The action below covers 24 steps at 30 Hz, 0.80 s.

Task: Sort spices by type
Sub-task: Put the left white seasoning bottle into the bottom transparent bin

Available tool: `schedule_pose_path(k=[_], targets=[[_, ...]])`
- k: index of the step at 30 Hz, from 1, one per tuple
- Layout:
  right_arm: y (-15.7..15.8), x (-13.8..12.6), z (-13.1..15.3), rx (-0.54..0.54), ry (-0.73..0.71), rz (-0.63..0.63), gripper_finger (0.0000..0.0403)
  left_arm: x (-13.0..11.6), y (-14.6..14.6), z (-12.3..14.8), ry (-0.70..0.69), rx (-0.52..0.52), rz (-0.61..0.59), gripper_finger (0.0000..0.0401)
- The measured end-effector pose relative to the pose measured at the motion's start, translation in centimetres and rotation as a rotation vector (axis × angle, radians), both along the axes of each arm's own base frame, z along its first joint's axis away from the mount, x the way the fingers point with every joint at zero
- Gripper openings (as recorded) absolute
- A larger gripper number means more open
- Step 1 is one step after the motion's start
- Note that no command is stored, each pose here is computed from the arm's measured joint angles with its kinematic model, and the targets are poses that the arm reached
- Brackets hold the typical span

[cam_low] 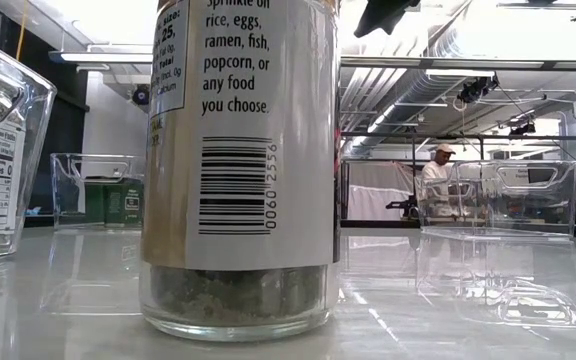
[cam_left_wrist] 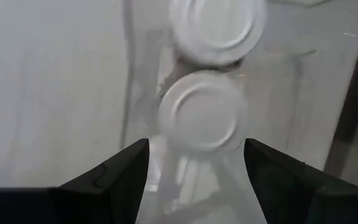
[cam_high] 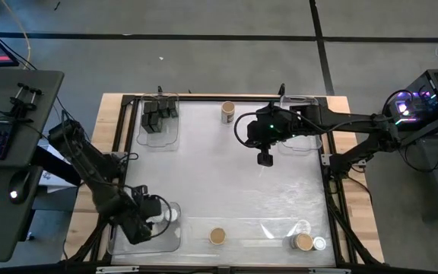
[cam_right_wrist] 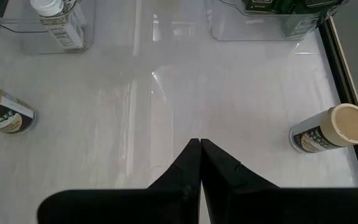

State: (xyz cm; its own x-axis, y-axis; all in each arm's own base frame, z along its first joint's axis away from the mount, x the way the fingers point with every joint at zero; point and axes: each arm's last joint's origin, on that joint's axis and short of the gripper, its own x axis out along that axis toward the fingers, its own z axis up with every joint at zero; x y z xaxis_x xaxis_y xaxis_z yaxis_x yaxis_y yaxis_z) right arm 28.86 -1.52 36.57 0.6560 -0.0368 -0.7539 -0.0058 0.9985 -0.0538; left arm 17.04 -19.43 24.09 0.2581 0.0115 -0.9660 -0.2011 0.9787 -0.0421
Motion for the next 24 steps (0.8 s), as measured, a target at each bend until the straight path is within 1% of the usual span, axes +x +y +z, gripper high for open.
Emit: schedule_pose_path(k=[4, 7, 8, 10, 13, 14, 17, 21, 24], targets=[[0.0, 0.0, 0.0, 0.000, 0.000, 0.000, 0.0000, -0.6, 0.6, 0.3, 0.000, 0.051, 0.027, 0.0239], [0.0, 0.0, 0.0, 0.000, 0.000, 0.000, 0.0000, -0.5, 0.6, 0.3, -0.005, 0.045, 0.039, 0.0206], [0.0, 0.0, 0.0, 0.000, 0.000, 0.000, 0.0000, -0.5, 0.5, 0.3, -0.004, 0.033, 0.052, 0.0189], [0.0, 0.0, 0.0, 0.003, 0.000, -0.004, 0.0000, -0.6, 0.3, 0.3, 0.029, -0.002, 0.060, 0.0141], [0.0, 0.0, 0.0, 0.007, 0.000, -0.008, 0.0000, -1.2, -0.2, -0.1, 0.071, -0.025, 0.059, 0.0040], [0.0, 0.0, 0.0, 0.007, 0.000, -0.008, 0.0000, -1.4, -0.3, -0.3, 0.071, -0.022, 0.079, 0.0021], [0.0, 0.0, 0.0, 0.007, 0.000, -0.008, 0.0000, -1.6, -0.1, -0.8, 0.046, 0.006, 0.134, 0.0014], [0.0, 0.0, 0.0, 0.007, -0.001, -0.008, 0.0000, -1.5, 0.5, -1.3, 0.001, 0.072, 0.150, 0.0003], [0.0, 0.0, 0.0, 0.012, -0.001, -0.014, 0.0000, -1.1, 0.9, -1.6, 0.004, 0.086, 0.151, 0.0001]])
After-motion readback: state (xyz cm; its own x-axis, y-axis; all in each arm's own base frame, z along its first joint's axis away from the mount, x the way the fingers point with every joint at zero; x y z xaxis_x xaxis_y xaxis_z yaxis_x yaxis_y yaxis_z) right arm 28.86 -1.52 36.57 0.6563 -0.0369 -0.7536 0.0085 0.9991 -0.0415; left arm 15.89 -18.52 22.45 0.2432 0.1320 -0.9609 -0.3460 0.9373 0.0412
